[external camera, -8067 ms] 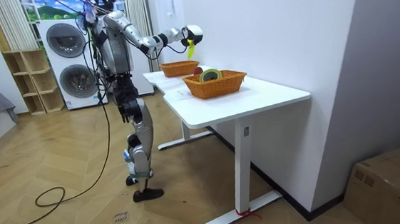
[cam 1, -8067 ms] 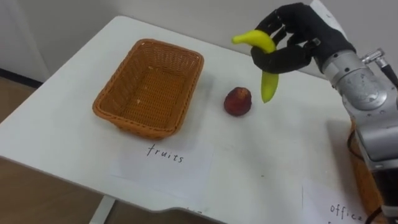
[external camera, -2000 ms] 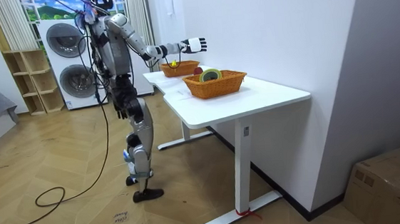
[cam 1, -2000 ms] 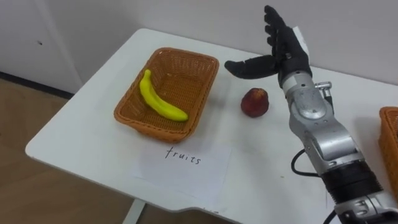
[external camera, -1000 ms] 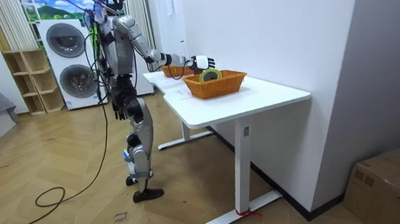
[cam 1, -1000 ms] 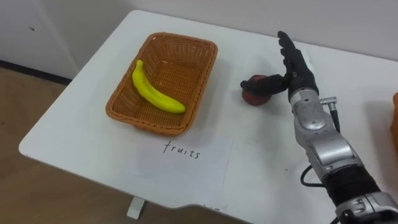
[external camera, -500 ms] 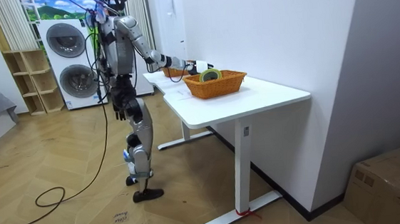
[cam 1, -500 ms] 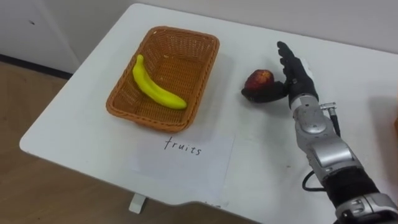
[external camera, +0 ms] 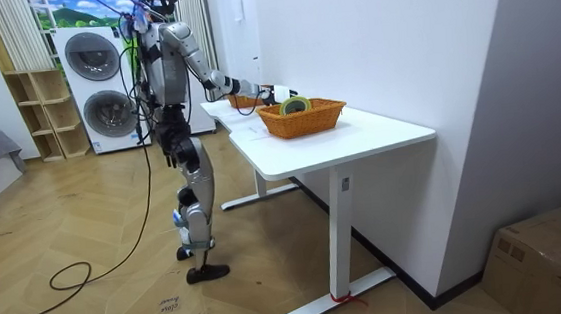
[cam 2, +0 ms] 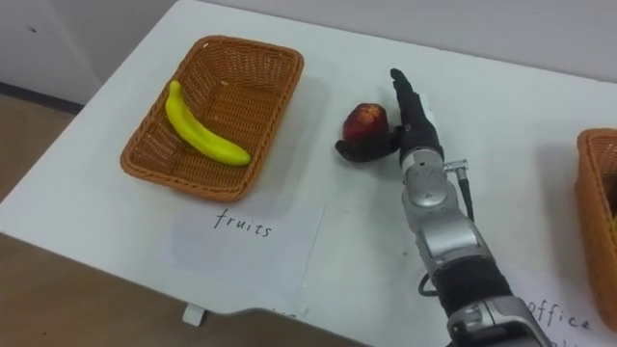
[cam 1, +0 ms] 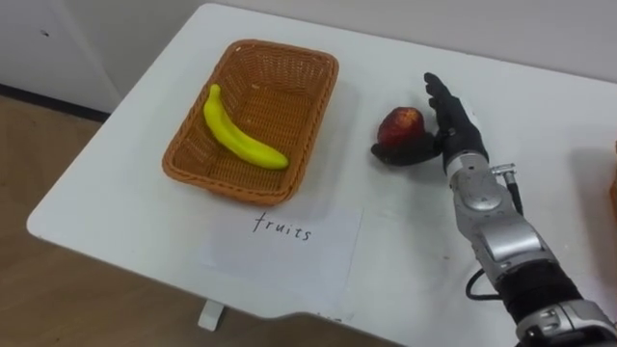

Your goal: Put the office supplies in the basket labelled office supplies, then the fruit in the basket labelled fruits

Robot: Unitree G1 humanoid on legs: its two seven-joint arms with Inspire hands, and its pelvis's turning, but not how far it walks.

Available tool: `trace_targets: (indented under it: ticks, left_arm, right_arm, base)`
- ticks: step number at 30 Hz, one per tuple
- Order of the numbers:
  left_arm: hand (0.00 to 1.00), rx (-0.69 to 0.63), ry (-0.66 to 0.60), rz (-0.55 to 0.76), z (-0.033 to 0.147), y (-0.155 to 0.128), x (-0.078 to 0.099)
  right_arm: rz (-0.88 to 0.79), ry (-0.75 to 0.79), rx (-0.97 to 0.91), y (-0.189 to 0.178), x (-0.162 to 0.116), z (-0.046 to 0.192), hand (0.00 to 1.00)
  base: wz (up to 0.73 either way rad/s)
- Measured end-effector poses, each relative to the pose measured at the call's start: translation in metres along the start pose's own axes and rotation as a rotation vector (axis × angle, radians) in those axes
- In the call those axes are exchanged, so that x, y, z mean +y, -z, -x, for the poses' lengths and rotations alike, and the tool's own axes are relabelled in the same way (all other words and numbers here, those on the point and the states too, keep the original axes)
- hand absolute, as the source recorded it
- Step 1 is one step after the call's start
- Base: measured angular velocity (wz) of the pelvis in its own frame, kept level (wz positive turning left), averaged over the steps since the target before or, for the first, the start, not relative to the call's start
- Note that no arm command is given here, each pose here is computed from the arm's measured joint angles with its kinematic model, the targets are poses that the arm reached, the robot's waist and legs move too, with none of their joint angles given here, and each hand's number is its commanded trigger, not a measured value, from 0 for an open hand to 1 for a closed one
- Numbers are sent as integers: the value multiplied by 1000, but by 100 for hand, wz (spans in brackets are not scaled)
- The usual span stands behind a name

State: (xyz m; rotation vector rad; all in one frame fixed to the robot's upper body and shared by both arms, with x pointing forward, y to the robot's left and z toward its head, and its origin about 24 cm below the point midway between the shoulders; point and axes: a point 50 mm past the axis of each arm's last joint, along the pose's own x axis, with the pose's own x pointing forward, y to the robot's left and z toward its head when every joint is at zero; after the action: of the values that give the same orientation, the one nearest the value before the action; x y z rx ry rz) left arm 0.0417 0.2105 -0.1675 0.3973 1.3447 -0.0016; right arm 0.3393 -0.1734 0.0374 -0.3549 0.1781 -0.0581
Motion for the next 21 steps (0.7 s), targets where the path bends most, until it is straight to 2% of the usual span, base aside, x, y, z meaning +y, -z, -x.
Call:
trace_targets:
  ticks: [21]
  left_arm:
    - [0, 8, 1, 10, 0, 2, 0]
  right_arm:
    - [55, -88, -4, 2, 10, 2, 0]
  base:
    - [0]
